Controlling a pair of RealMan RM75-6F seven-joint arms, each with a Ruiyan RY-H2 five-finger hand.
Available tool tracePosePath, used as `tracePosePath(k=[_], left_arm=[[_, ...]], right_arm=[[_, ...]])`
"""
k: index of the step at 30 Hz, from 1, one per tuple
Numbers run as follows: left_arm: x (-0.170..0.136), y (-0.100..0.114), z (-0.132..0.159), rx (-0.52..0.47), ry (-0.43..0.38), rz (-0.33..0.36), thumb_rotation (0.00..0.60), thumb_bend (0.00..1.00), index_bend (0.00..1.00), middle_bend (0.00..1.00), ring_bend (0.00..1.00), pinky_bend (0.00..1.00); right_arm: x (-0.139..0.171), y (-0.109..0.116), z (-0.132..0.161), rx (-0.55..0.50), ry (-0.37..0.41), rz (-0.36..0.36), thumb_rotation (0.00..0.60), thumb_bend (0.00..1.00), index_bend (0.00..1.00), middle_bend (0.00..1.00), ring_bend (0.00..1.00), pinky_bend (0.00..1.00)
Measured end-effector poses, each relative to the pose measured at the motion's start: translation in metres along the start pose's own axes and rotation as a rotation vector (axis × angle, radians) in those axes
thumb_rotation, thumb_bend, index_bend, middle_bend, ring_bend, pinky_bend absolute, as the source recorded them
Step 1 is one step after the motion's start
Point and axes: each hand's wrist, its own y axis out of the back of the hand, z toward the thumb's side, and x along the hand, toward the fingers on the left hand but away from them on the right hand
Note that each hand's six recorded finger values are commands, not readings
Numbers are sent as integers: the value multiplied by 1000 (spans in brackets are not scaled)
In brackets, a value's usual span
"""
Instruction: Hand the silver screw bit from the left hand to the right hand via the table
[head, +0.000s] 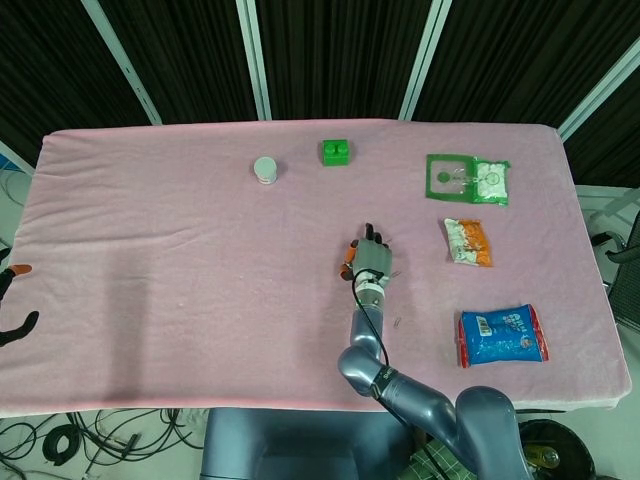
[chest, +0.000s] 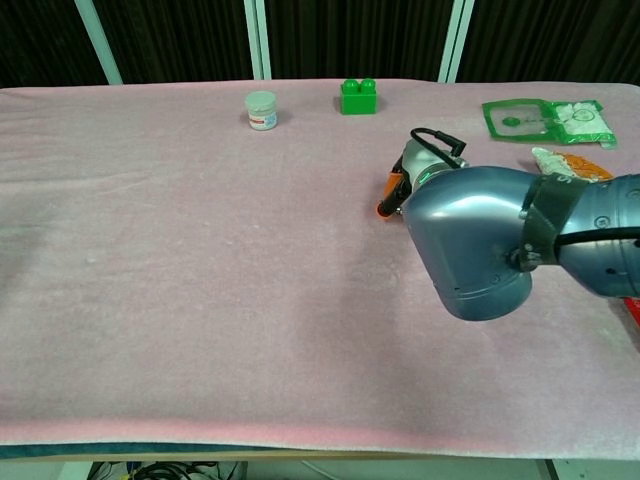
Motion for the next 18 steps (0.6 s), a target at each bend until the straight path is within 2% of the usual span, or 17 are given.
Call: tracePosePath(k=[13,18], left_arm=[[0,0,0,2,3,4,600,291,267,35,0,0],[0,0,0,4,5,3,600,291,267,35,0,0]], right_arm=[[4,1,-1,28,14,31,600,388,617,24,82,208],[5,1,-3,58,20,58,600,388,568,21,81,209]])
